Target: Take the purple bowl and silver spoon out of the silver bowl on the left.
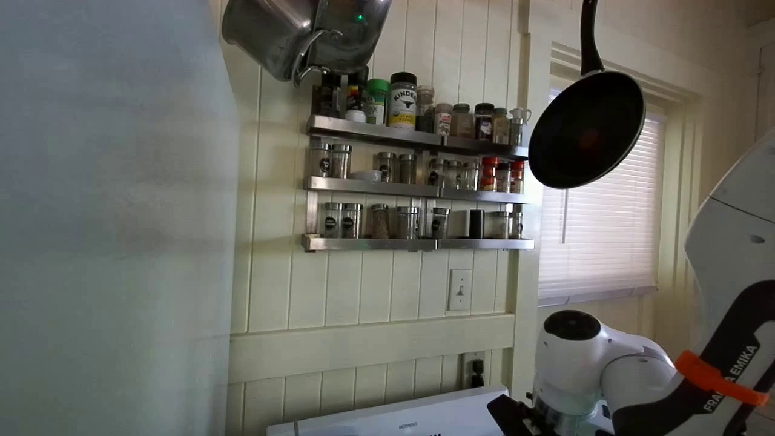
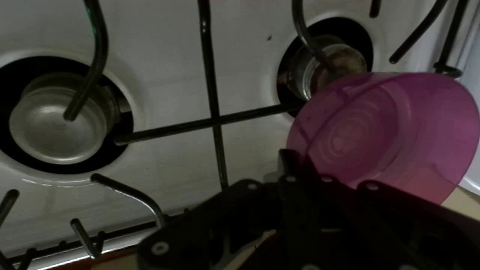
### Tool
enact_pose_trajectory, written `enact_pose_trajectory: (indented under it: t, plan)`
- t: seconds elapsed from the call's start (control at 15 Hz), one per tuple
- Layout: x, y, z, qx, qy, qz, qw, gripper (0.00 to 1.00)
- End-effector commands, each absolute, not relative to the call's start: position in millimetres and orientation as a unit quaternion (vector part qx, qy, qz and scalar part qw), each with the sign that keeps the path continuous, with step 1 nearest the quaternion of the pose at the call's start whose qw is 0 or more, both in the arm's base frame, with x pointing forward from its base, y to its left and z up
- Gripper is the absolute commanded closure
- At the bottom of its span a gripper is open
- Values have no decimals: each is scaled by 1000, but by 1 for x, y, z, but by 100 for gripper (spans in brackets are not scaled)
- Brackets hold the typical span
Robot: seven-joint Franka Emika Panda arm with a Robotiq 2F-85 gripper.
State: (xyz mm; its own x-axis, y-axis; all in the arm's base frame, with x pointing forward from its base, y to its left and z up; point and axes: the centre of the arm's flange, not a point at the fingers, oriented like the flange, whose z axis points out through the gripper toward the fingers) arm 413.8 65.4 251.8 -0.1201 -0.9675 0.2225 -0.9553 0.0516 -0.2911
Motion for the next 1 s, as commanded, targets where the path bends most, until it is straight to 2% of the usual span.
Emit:
enact_pose_trajectory:
  t: [0.0, 0.6, 0.67, 0.73, 0.93]
  plan:
    - [440, 72, 231, -667, 720, -191, 22, 99]
    - [466, 83, 215, -679, 713, -177, 15, 99]
    - [467, 84, 214, -679, 713, -174, 12, 73]
    - [467, 85, 214, -680, 712, -173, 12, 71]
    - [462, 89, 219, -680, 713, -174, 0, 49]
